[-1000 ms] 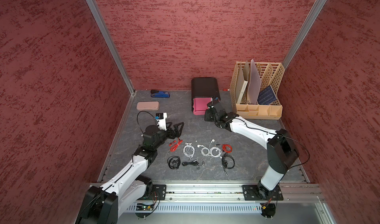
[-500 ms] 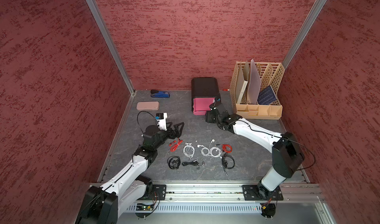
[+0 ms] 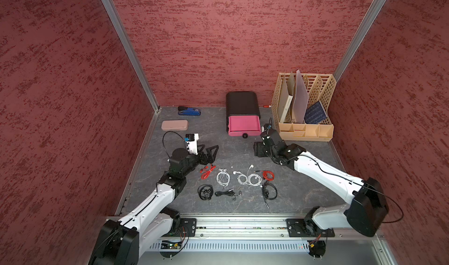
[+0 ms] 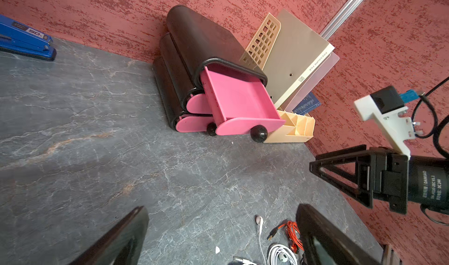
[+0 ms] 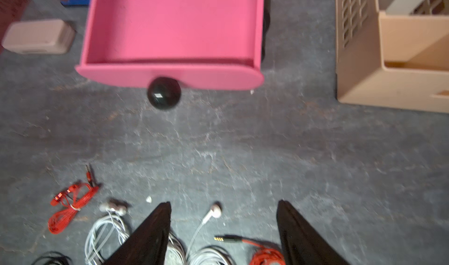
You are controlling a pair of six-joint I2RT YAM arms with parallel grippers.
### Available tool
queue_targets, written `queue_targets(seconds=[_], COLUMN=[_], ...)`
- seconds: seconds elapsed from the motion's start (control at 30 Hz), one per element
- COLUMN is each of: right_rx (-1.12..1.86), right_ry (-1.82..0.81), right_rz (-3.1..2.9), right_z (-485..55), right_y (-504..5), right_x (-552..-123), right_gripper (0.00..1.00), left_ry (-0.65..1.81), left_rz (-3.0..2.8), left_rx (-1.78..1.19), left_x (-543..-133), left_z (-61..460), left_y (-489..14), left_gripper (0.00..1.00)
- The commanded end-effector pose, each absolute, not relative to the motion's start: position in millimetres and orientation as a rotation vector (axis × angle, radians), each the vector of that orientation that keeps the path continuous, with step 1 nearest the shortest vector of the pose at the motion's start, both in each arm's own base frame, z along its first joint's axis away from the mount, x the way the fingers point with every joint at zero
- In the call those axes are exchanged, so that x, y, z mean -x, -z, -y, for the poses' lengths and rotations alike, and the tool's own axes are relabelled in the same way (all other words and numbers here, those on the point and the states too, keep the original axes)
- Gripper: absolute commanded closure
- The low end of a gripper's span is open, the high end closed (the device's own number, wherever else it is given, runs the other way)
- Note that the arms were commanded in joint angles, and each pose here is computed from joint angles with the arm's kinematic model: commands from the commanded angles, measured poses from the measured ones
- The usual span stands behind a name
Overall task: Place the wired earphones into the drawer by color
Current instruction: Open the drawer in the storage box, then pick up the wired earphones from the center of the board.
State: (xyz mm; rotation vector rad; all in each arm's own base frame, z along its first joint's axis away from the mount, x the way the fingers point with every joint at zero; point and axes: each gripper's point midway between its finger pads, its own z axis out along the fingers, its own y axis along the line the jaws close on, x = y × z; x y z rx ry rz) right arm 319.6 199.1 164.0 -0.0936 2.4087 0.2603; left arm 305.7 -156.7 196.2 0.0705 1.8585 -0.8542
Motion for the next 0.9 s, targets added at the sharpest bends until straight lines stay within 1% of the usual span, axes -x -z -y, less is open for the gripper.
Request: queue_targets(seconds=[0.0, 0.3, 0.5, 0.6, 0.73, 0.87], right_rx=[0.109, 0.001, -0.015, -0.019, -0.030, -0.043], right_ry=[-0.245, -0.337, -0.378, -0.390, -0.398, -0.373], right_rz=[-2.488, -2.590, -2.651, -2.671, -2.693, -2.725], right_z=[-186, -181, -186, -188, -191, -188], right_y=[-145, -95, -69, -61, -54, -47], right_x=[-293, -264, -256, -254, -253, -250], right_gripper=[0.27, 0.28, 0.34, 0.35, 0.41, 0.49], left_ry=[0.869, 0.885, 0.882, 0.877, 0.874, 0.873], left_rz=[-1.846, -1.827, -1.806, -1.806, -1.808, -1.809], left_rx=[-0.122, -0.164, -0.165, -0.164, -0.163, -0.162], left_x=[-302, -301, -300, -300, -300, -300], left_z=[164, 170, 169, 168, 168, 168], left_y=[-198, -197, -197, -197, -197, -197], left_gripper=[0.00, 0.00, 0.00, 0.00, 0.00, 0.00])
